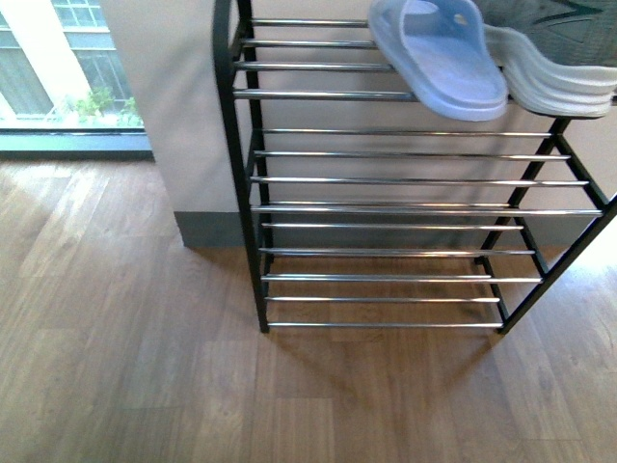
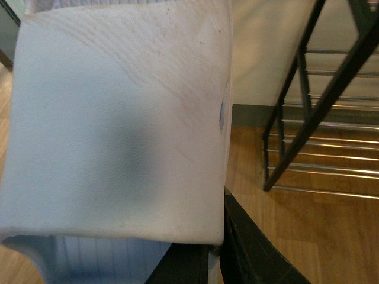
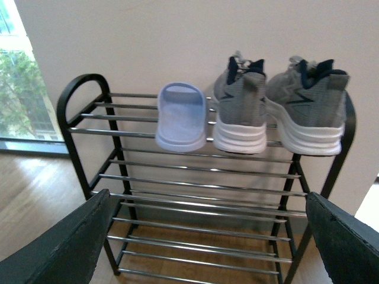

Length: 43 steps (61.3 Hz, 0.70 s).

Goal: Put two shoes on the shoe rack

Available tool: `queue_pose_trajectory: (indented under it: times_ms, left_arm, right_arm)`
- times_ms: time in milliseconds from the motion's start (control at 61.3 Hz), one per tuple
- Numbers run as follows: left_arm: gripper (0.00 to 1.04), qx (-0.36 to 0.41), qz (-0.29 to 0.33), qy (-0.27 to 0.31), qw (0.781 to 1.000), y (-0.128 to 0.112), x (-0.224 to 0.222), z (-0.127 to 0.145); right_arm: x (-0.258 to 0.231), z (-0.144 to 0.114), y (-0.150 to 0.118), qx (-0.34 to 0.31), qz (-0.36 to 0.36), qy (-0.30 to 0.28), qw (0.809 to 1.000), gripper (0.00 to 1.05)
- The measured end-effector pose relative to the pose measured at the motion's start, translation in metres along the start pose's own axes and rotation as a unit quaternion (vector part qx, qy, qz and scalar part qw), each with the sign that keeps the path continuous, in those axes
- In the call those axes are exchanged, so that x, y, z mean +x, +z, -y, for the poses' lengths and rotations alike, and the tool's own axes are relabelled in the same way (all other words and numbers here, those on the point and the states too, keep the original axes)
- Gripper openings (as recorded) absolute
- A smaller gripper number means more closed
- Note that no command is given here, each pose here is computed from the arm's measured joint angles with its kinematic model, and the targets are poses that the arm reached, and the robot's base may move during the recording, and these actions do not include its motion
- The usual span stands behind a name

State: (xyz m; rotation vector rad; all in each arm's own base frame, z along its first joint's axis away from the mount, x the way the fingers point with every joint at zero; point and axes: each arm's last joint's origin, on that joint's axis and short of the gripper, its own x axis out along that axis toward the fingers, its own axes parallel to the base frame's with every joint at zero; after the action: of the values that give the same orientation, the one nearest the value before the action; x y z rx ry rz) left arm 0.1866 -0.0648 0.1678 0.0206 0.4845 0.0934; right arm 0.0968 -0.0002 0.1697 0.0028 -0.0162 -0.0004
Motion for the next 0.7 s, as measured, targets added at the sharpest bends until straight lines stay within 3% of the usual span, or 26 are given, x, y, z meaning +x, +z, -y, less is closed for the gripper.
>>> queue_pose_trajectory:
  times_ms: [702]
  left_arm:
    - [0.02, 0.001, 0.002, 0.000, 1.000, -0.0001, -0.0001, 0.0005]
  right_arm:
    - [0.0000, 0.0000, -0.0002, 0.000, -0.001, -0.002, 1.000, 0.95]
